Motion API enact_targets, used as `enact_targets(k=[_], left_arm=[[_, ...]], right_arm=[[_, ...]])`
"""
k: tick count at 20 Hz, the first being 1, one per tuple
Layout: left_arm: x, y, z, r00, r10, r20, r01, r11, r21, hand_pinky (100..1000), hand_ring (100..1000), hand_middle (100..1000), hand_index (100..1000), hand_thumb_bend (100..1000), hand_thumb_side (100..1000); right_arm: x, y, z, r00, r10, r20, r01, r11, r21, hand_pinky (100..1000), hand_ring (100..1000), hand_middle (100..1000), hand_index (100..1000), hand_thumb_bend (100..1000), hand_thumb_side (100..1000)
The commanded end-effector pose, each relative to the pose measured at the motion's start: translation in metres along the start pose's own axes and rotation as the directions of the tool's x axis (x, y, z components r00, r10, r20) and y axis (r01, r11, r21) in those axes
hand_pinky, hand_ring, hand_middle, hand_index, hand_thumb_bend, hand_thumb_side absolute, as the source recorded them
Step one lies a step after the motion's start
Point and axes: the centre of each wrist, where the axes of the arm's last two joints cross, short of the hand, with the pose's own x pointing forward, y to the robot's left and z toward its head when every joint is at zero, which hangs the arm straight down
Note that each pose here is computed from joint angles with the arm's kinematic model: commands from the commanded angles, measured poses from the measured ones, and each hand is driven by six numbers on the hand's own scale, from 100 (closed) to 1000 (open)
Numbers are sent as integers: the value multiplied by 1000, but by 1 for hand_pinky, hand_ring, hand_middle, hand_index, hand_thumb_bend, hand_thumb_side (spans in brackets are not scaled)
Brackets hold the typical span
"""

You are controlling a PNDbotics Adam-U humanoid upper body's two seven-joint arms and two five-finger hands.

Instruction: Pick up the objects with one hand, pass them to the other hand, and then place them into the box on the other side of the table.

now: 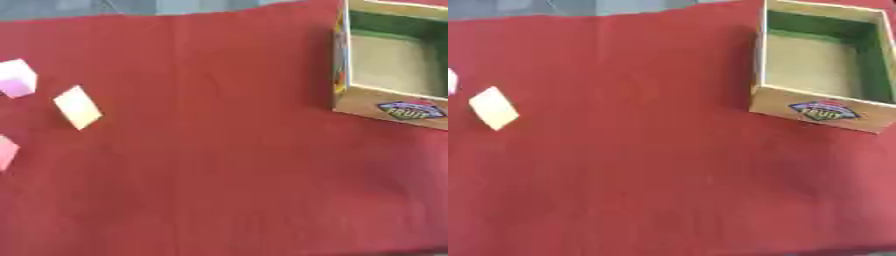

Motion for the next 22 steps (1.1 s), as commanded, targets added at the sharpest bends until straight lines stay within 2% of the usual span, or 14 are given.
enact_targets(k=[1,4,5,6,11,15,19,22], left_arm=[[7,11,-9,999,-39,32,39,999,3,722,696,651,799,448,473],[5,15,-11,998,-57,24,57,998,1,721,696,651,799,433,501],[5,16,-12,998,-60,21,60,998,3,721,696,652,799,417,550],[5,16,-13,998,-62,19,62,998,7,721,696,652,799,413,552],[6,18,-18,997,-74,25,74,997,7,725,700,658,805,430,514],[11,22,-26,988,-149,41,153,985,-85,743,718,674,816,462,478],[21,30,-41,957,-272,100,288,929,-234,755,728,669,820,512,427],[29,38,-56,918,-370,146,398,859,-323,765,740,679,824,549,385]], right_arm=[[7,-1,-4,999,25,23,-25,1000,18,915,1000,858,957,100,592],[6,-1,-4,999,27,21,-27,999,18,916,1000,859,954,100,592],[6,-1,-3,999,28,20,-28,999,18,917,1000,860,954,100,592],[6,-1,-3,999,28,18,-29,999,17,918,1000,861,954,100,593],[4,1,-2,999,34,2,-34,999,8,920,1000,862,955,100,597],[4,2,-1,999,39,-5,-39,999,9,921,1000,861,954,100,598],[4,1,-2,999,46,-11,-46,999,14,922,1000,859,953,100,595],[5,0,-2,999,51,-15,-51,999,18,922,1000,859,953,100,594]])
